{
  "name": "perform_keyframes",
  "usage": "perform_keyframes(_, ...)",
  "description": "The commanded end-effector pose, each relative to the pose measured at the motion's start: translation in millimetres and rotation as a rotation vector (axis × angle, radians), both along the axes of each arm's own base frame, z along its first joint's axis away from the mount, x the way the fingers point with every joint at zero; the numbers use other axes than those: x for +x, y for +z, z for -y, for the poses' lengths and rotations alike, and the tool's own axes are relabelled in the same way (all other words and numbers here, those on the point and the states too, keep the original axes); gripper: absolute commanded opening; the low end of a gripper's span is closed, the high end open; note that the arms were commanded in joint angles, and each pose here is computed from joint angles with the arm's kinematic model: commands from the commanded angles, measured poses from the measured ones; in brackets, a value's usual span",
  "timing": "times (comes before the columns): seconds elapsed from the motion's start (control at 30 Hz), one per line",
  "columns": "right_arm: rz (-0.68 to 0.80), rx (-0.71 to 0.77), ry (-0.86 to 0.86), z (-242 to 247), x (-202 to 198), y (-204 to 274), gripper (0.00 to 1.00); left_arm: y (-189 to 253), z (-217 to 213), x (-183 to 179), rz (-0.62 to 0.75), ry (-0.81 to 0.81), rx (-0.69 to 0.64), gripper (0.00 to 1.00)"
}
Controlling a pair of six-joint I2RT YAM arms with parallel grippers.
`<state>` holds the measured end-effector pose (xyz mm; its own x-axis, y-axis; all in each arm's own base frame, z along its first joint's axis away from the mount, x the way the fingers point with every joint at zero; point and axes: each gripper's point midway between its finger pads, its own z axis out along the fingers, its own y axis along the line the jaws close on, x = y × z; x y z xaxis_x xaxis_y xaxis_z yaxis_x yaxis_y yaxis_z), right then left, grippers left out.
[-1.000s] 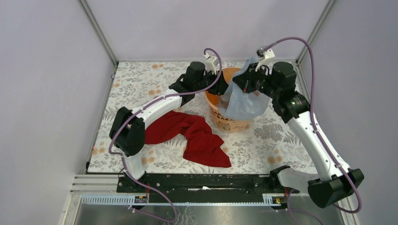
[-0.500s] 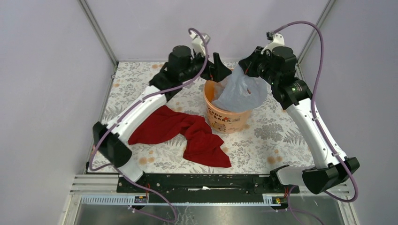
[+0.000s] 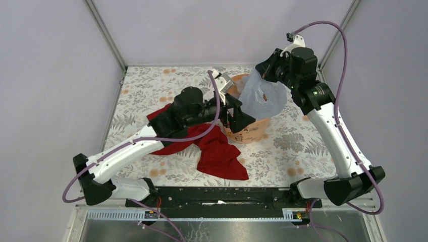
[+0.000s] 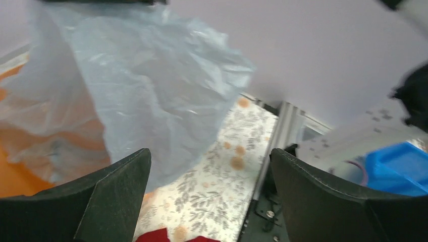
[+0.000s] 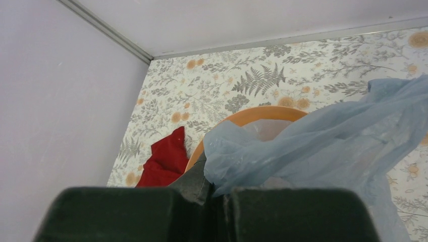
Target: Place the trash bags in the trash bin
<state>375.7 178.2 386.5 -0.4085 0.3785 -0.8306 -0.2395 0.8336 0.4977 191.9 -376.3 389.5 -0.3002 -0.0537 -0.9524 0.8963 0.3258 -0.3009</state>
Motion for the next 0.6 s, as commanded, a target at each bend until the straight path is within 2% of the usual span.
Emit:
perform_keyframes(0.0,0.049,0.081,0.069,-14,-7,28,0.0,-25,-5,51,0.011,0.284,0.084,0.93)
perform_keyframes(0.13,0.075,0.116,0.136,-23,-16,37,0.0,-51,10,85,-0.009,0.388,0.145,0.82)
perform_keyframes(0.3,0.189,0.159,0.276,-40,-32,51,0.0,-76,23,121,-0.024,0.522,0.16,0.58)
perform_keyframes(0.37,0.211,0.133,0.278,-39,-31,44,0.01,-83,26,128,-0.015,0.542,0.144,0.53)
perform_keyframes(0.5,0.194,0.053,0.272,-36,-23,19,0.03,-101,35,132,-0.026,0.528,0.167,0.51)
perform_keyframes(0.57,0.172,0.02,0.313,-39,-25,10,0.04,-95,33,123,-0.025,0.494,0.153,0.56)
